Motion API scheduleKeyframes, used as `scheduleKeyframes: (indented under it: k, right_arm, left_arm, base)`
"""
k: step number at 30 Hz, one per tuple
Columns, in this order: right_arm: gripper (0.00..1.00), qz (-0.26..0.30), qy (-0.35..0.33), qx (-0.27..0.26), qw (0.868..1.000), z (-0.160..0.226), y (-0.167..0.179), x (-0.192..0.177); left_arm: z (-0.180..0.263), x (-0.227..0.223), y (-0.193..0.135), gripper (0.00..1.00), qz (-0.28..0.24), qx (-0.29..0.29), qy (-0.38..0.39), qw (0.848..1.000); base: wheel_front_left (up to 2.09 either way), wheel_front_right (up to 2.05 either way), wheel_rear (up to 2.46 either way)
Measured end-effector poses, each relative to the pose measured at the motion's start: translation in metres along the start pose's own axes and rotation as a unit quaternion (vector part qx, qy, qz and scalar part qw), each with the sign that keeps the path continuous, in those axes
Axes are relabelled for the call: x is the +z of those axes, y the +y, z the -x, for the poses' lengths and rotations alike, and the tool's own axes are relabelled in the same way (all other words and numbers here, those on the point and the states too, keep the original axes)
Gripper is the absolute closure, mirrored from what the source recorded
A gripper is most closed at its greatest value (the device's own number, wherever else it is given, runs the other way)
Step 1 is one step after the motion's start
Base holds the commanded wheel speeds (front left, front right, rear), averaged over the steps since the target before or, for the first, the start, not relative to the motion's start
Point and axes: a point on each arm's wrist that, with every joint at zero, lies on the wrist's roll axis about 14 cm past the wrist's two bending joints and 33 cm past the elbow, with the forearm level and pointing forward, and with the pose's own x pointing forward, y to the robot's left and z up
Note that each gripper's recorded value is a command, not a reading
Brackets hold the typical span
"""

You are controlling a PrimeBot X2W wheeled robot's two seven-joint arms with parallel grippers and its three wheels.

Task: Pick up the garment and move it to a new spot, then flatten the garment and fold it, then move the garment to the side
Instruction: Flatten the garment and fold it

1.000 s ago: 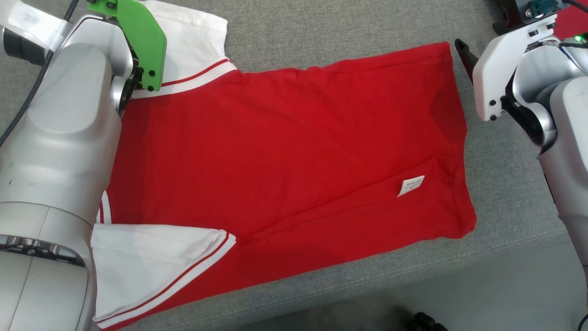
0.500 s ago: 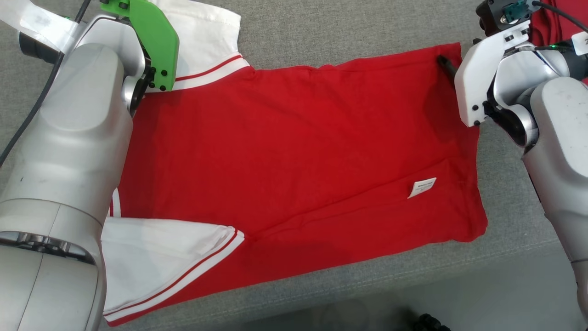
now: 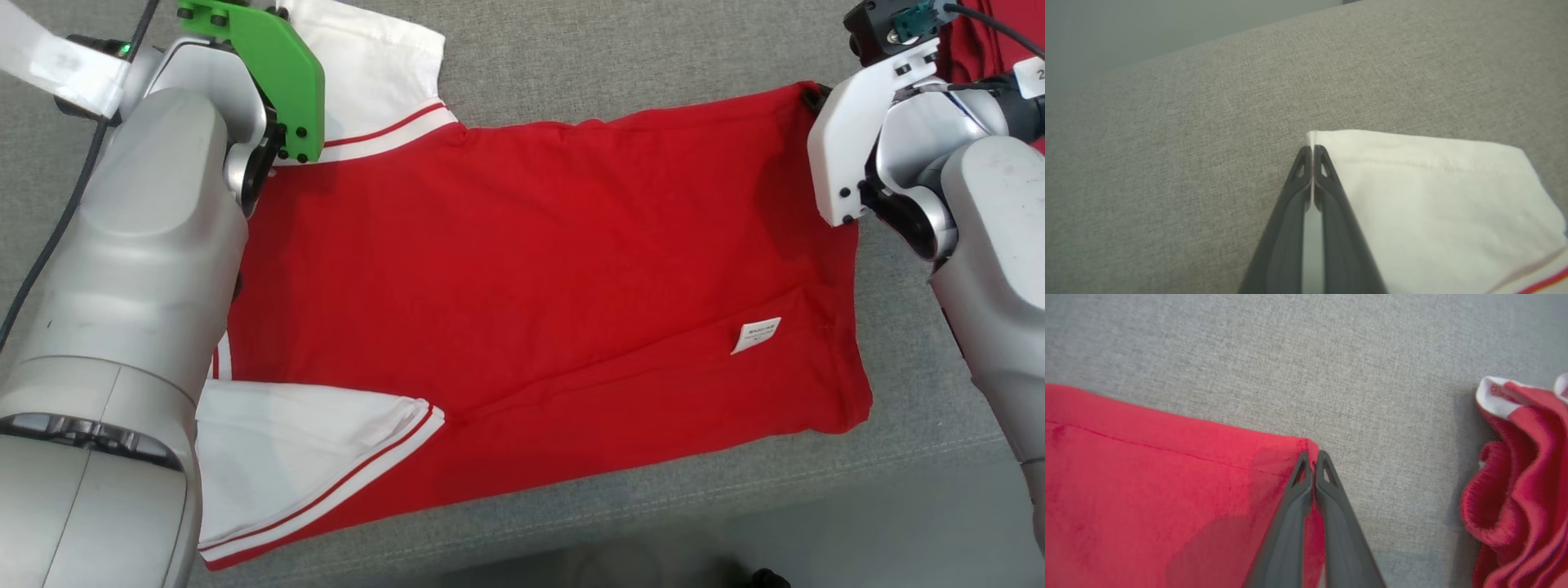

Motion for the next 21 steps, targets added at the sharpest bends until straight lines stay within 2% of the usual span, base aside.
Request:
scheduleKeyframes:
  k: [4, 7, 13, 16, 21]
  right_arm:
    - [1.0, -0.01, -0.023, 0.001, 1.0, 0.005, -0.003, 0.007]
    - [1.0, -0.031, -0.041, 0.011, 0.999, 0.012, -0.001, 0.009]
    - [1.0, -0.051, -0.091, 0.0, 0.995, 0.029, -0.012, 0.019]
    - [1.0, -0.06, -0.11, -0.002, 0.992, 0.039, -0.012, 0.02]
    - [1.0, -0.071, -0.125, 0.0, 0.99, 0.055, -0.008, 0.02]
  left_arm:
    - [0.009, 0.022, 0.007, 1.0, 0.05, 0.014, -0.063, 0.997]
    - [0.02, 0.022, 0.008, 1.0, 0.066, 0.018, -0.091, 0.994]
    - [0.05, 0.043, 0.008, 1.0, 0.113, 0.024, -0.188, 0.975]
    - [0.067, 0.046, 0.006, 1.0, 0.121, 0.028, -0.216, 0.968]
    - [0.097, 0.05, 0.004, 1.0, 0.165, 0.031, -0.252, 0.953]
  base:
    - [0.0, 0.0, 0.0]
    - [0.0, 0.0, 0.0]
    - [0.0, 0.0, 0.0]
    - [0.0, 0.0, 0.0]
    - [0.0, 0.0, 0.0]
